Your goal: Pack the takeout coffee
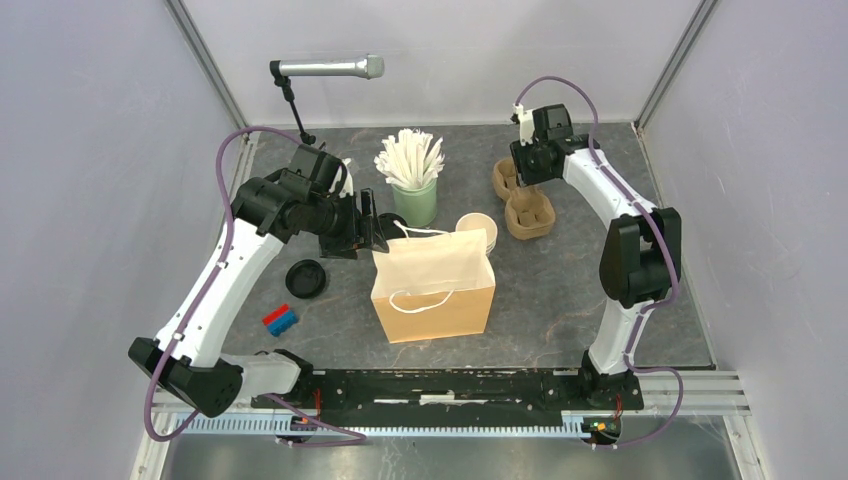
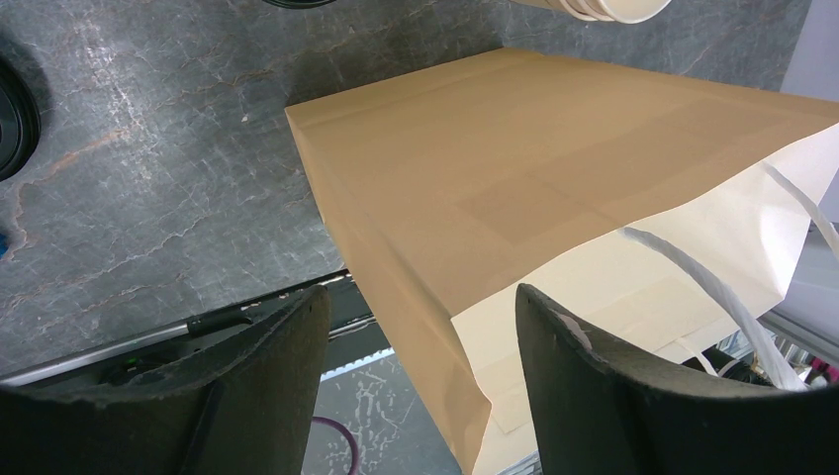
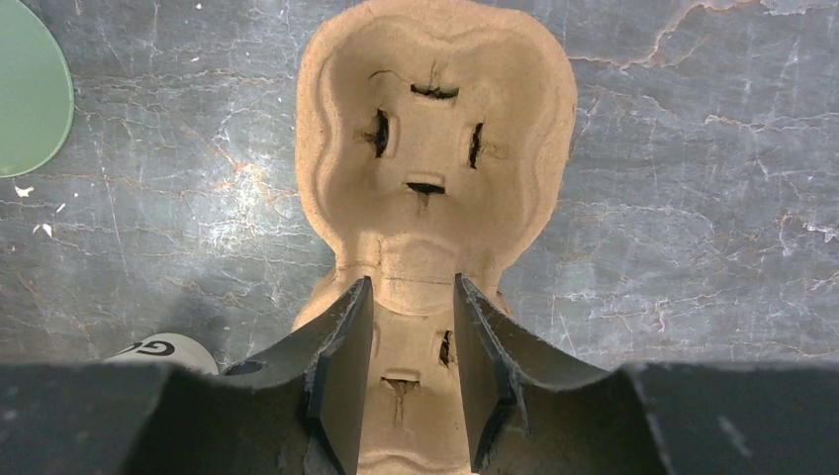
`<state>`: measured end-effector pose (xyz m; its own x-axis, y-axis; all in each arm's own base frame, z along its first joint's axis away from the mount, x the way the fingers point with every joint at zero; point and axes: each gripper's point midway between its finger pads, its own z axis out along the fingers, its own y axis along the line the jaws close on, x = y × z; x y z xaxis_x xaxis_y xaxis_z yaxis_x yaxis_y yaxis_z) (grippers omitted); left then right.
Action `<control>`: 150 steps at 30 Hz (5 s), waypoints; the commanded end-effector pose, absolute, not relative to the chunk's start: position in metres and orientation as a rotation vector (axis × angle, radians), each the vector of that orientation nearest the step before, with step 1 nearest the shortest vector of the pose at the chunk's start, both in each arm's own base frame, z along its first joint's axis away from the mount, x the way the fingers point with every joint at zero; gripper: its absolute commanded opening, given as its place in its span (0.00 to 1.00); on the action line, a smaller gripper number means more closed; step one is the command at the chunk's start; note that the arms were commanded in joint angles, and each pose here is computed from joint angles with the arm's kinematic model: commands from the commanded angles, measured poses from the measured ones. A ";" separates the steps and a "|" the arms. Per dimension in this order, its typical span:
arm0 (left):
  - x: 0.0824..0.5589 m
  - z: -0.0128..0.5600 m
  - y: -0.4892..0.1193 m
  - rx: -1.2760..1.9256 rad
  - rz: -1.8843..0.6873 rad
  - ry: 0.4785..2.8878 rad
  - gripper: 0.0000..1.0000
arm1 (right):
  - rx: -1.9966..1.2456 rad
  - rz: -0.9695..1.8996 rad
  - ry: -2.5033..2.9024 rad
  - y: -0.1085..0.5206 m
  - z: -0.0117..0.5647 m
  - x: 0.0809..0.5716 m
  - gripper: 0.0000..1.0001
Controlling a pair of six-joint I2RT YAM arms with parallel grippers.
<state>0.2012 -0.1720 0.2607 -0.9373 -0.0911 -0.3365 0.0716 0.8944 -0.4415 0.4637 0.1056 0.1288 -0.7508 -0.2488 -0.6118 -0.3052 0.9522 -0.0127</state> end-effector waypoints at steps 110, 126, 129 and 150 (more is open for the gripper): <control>0.200 0.280 -0.163 -0.049 -0.640 2.606 0.75 | -0.522 0.212 2.001 0.140 0.344 0.425 0.40; 0.191 0.299 -0.174 -0.124 -0.774 2.579 0.75 | -0.779 0.698 1.369 0.253 0.485 0.258 0.38; 0.188 0.300 -0.179 -0.145 -0.826 2.571 0.75 | -0.863 0.796 1.290 0.263 0.479 0.228 0.40; 0.174 0.279 -0.182 -0.179 -0.874 2.637 0.68 | -1.197 1.001 1.161 0.329 0.409 0.154 0.40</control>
